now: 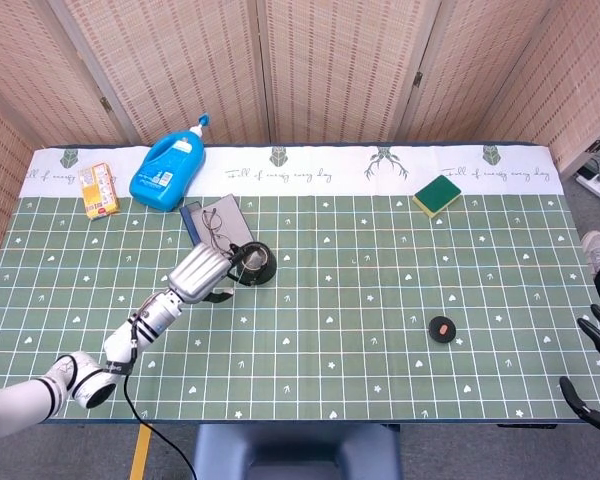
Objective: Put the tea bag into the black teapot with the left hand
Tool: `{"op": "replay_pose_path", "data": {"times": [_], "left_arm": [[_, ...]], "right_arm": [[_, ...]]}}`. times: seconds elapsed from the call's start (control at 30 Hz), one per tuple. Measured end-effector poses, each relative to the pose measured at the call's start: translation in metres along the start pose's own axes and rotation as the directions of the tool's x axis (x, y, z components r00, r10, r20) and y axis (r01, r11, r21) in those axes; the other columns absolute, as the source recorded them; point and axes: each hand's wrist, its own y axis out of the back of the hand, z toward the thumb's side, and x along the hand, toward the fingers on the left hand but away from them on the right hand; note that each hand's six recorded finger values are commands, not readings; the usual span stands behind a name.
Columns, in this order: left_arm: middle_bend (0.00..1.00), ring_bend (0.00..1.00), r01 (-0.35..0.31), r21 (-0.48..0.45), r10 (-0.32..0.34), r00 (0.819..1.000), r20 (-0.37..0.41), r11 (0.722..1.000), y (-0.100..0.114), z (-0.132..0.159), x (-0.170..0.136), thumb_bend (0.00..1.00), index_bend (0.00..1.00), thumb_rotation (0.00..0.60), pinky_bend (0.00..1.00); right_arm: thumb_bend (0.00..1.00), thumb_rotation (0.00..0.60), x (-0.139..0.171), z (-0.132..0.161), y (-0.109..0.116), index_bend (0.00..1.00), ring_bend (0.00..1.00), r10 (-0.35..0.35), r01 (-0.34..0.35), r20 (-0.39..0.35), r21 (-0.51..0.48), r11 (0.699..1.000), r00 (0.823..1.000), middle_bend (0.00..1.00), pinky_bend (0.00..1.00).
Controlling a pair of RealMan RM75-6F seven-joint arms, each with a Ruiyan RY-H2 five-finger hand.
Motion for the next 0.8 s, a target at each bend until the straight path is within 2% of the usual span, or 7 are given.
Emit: {"op": "replay_pose_path", "data": {"times": [0.4,0.63,0.7,0.77,0.8], "left_arm": [[1.0,1.0,-0.001,0.032,0.001,1.0,-0.01,0.999,0.014,0.002,-0.02,0.27,0.05,0.6,1.0],[1.0,0.99,-0.014,0.024,0.015,0.999,-0.032,1.0,0.033,0.002,-0.048,0.27,0.05,0.6,1.0],[0.97,0.94,-0.025,0.022,0.026,0.998,-0.056,0.999,0.041,-0.004,-0.06,0.27,0.06,0.6,1.0],[0.86,0.8,-0.036,0.021,0.038,0.994,-0.104,0.999,0.05,-0.014,-0.078,0.27,0.05,0.6,0.94],[0.76,0.72,-0.04,0.019,0.042,0.991,-0.131,0.999,0.053,-0.02,-0.088,0.27,0.05,0.6,0.87]], "right_arm": [[0.42,0.6,0.001,0.002,-0.001,0.0,0.0,0.002,-0.002,-0.002,0.002,1.0,1.0,0.0,0.0],[0.42,0.6,0.001,0.003,-0.002,0.0,0.0,0.005,-0.005,-0.006,0.004,1.0,1.0,0.0,0.0],[0.42,0.6,0.001,0.003,-0.002,0.0,0.0,0.01,-0.01,-0.008,0.004,1.0,1.0,0.0,0.0],[0.42,0.6,0.0,0.003,-0.004,0.0,0.0,0.018,-0.018,-0.012,0.004,1.0,1.0,0.0,0.0],[0.42,0.6,-0.001,0.003,-0.005,0.0,0.0,0.024,-0.024,-0.012,0.004,1.0,1.0,0.0,0.0]]}}
